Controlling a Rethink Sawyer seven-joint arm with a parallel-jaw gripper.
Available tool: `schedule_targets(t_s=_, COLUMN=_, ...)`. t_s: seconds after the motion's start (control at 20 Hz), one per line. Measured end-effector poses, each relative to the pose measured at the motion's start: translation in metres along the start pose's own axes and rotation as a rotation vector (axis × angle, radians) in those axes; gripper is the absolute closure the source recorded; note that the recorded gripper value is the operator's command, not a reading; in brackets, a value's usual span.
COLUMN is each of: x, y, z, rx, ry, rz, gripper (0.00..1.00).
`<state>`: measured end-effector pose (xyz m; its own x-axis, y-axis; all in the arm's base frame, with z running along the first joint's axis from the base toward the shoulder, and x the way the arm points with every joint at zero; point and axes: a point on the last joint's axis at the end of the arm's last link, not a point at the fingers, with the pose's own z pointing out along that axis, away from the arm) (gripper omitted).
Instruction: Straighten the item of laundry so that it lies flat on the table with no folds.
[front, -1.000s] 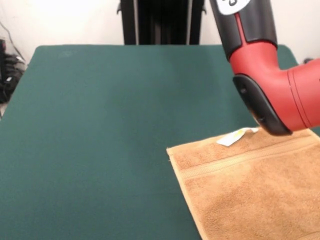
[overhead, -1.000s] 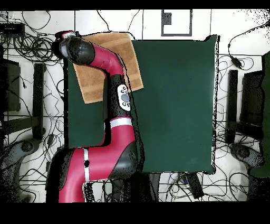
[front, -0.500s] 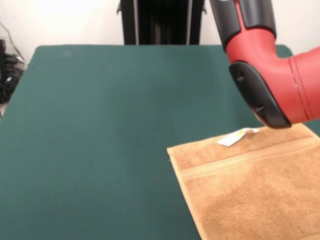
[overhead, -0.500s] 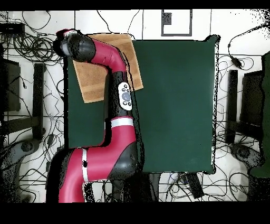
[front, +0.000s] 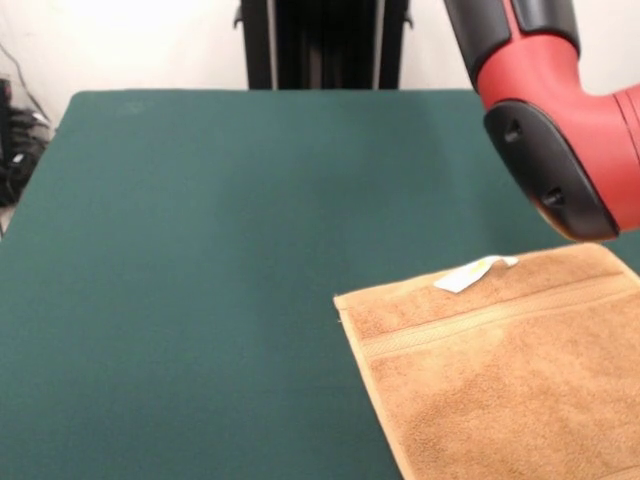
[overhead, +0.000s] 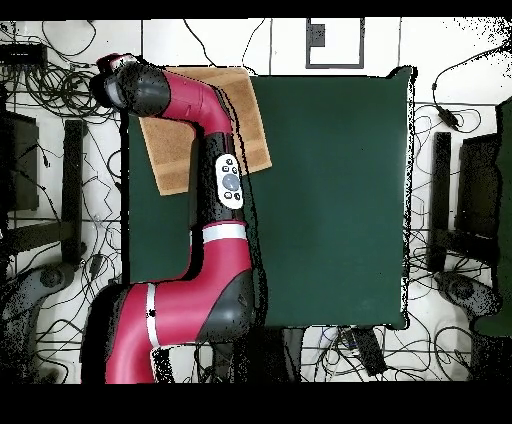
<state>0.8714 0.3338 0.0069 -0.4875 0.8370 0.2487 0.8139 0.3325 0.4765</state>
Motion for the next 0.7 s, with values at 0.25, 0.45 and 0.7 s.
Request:
schedule_targets(t_s=0.25, x=-0.0019, y=0.0043, z=-0.0038, rx=-0.010, ry=-0.005, rz=-0.003, gripper=0.00)
schedule_targets(t_s=0.45, x=-0.0025, y=0.0061, z=-0.0053, rx=-0.014, ry=-0.005, rz=-0.002, gripper=0.00)
schedule_targets(t_s=0.7, x=-0.0026, y=0.0045, z=-0.0053, rx=-0.004, ry=0.000, rz=-0.002, gripper=0.00)
